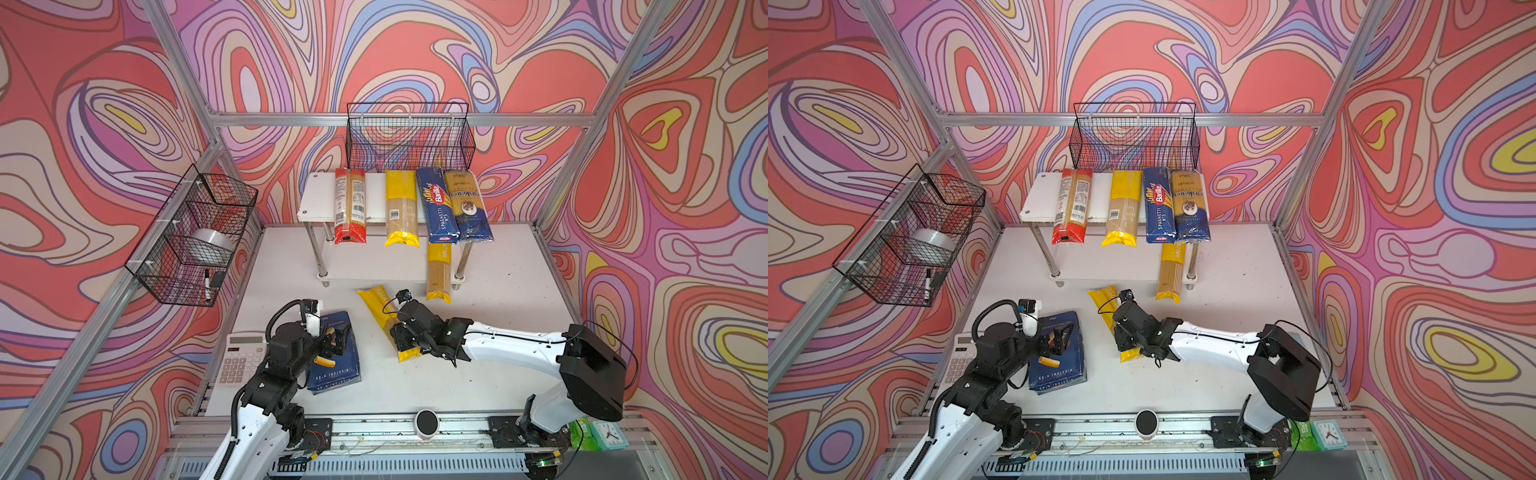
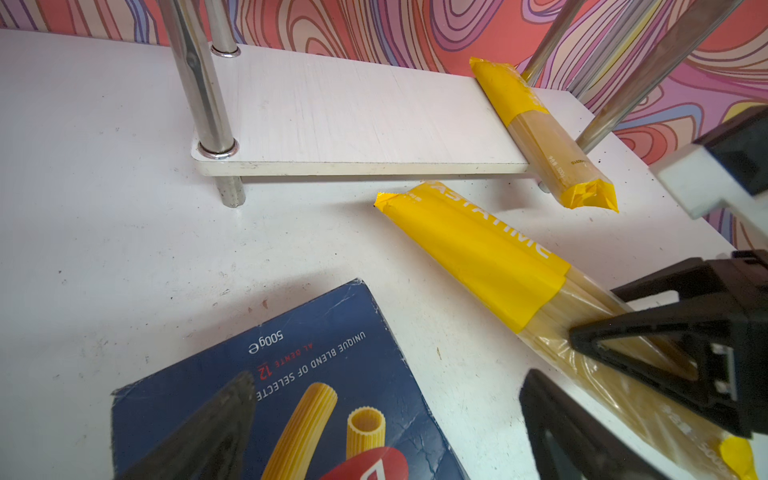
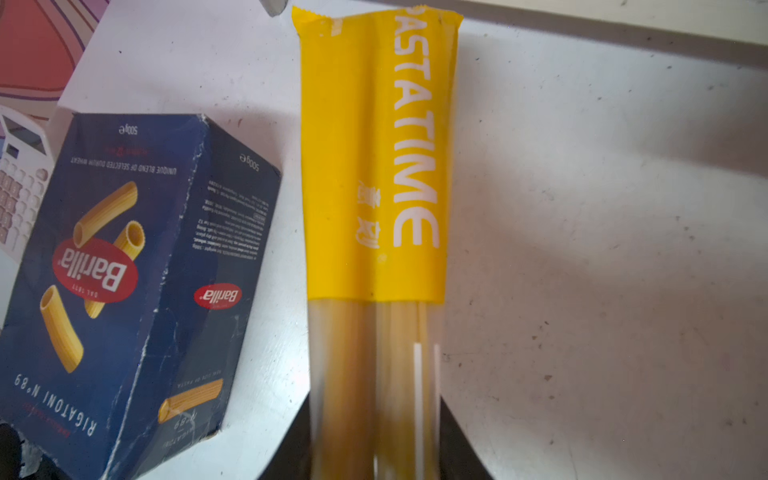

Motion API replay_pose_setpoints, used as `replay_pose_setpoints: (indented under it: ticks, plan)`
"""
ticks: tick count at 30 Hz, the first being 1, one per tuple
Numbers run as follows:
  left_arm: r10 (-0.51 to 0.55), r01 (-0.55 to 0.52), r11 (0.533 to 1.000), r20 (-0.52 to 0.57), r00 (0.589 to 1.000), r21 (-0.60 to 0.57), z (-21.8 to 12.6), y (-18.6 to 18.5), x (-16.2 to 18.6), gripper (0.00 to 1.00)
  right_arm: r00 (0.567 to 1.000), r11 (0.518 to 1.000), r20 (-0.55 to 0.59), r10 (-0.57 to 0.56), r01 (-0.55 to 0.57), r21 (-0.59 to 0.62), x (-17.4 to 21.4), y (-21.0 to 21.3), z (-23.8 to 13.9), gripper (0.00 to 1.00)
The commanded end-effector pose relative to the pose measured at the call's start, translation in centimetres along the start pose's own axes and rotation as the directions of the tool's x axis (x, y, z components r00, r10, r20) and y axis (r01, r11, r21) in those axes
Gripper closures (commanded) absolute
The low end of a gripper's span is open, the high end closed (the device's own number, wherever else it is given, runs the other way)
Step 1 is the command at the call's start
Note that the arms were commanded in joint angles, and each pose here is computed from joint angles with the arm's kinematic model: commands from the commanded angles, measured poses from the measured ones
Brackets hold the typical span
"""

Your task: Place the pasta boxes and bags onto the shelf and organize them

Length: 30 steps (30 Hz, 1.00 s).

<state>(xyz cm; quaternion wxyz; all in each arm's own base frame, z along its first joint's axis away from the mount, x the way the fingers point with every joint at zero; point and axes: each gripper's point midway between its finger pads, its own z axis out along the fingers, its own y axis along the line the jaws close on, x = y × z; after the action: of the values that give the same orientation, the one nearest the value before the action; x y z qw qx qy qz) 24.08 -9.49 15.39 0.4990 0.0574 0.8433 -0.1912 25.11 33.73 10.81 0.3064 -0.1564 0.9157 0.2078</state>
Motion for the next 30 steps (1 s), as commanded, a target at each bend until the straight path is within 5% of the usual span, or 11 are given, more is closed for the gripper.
replay_pose_setpoints:
  ticks: [1, 13, 21, 23, 25, 30]
  plan:
    - [0.026, -0.026, 1.0, 0.025, 0.999, 0.007, 0.1, -0.1, -0.4, 0.0, 0.972, 0.998, 0.227, 0.052, -0.04, -0.054, -5.9, 1.4, -3.1, 1.0]
    - [0.027, -0.027, 0.999, 0.011, 1.0, 0.033, 0.4, -0.5, -0.1, 0.0, 0.952, 0.999, 0.305, 0.04, -0.032, -0.034, -7.8, 1.0, -5.7, 1.0]
    - [0.024, -0.024, 0.999, 0.016, 1.0, 0.026, 0.3, -0.4, -0.1, 0.0, 0.996, 0.995, 0.02, -0.088, 0.089, -0.048, -2.5, 1.8, -1.6, 1.0]
    - [0.023, -0.024, 0.999, 0.012, 1.0, 0.029, 0.3, -0.4, -0.1, 0.0, 0.989, 0.989, -0.054, -0.14, 0.137, -0.055, -1.2, 1.9, -1.1, 0.6]
    - [0.024, -0.025, 0.999, 0.008, 1.0, 0.034, 0.4, -0.5, 0.0, 0.0, 0.972, 0.981, -0.132, -0.195, 0.194, -0.02, 0.1, 1.1, -0.7, 0.32]
    - [0.025, -0.025, 0.999, 0.006, 1.0, 0.041, 0.5, -0.6, 0.1, 0.0, 0.932, 0.954, -0.22, -0.287, 0.298, 0.02, 2.3, -0.7, 0.2, 0.02]
